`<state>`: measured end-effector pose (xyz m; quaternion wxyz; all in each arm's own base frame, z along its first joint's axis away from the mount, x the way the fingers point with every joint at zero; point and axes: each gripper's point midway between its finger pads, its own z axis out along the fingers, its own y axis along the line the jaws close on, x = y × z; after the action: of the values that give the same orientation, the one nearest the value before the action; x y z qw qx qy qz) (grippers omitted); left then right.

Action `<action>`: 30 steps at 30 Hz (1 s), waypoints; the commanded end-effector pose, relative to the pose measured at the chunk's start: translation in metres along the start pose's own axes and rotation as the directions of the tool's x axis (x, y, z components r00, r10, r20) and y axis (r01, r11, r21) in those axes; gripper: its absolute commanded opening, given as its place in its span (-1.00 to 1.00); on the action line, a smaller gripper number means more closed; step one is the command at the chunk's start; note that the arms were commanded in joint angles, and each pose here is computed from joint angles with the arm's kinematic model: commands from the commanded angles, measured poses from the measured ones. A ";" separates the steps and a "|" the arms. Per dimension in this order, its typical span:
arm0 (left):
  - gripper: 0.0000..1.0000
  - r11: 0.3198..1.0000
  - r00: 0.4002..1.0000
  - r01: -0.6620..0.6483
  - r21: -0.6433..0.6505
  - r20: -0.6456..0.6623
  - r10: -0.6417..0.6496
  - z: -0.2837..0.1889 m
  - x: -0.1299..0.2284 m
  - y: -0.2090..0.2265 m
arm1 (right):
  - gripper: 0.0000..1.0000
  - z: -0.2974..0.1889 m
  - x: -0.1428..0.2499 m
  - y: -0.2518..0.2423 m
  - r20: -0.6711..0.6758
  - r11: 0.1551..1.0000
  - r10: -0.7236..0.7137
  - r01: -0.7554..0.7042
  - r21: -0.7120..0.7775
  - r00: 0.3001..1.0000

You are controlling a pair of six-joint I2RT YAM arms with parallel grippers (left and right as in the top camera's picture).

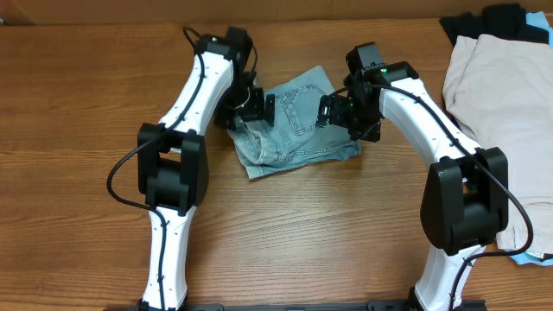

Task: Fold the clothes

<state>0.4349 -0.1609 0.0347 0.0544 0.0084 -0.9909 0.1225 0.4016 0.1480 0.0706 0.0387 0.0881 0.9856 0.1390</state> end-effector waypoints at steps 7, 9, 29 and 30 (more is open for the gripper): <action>0.98 0.996 0.996 0.074 -0.047 -0.048 -0.076 0.037 0.013 0.026 | 1.00 -0.013 -0.011 0.006 0.056 1.000 -0.007 0.008 -0.010 0.998; 0.93 0.995 0.996 0.073 -0.069 -0.047 -0.076 0.046 0.015 0.032 | 1.00 -0.013 -0.012 0.006 0.057 1.000 -0.007 0.008 -0.011 0.998; 0.86 0.900 0.970 0.221 -0.377 0.179 -0.163 -0.053 -0.014 0.074 | 1.00 -0.014 -0.017 0.007 0.080 1.000 -0.016 0.017 -0.012 0.997; 0.88 0.900 0.971 0.220 -0.376 0.176 -0.164 -0.052 -0.014 0.074 | 1.00 -0.014 -0.017 0.007 0.083 1.000 -0.017 0.018 -0.013 0.996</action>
<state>0.4486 -0.0948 0.0664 0.0096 0.0749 -0.9964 -0.0380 0.4096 0.1482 0.0716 0.0557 0.0869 0.9848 0.1394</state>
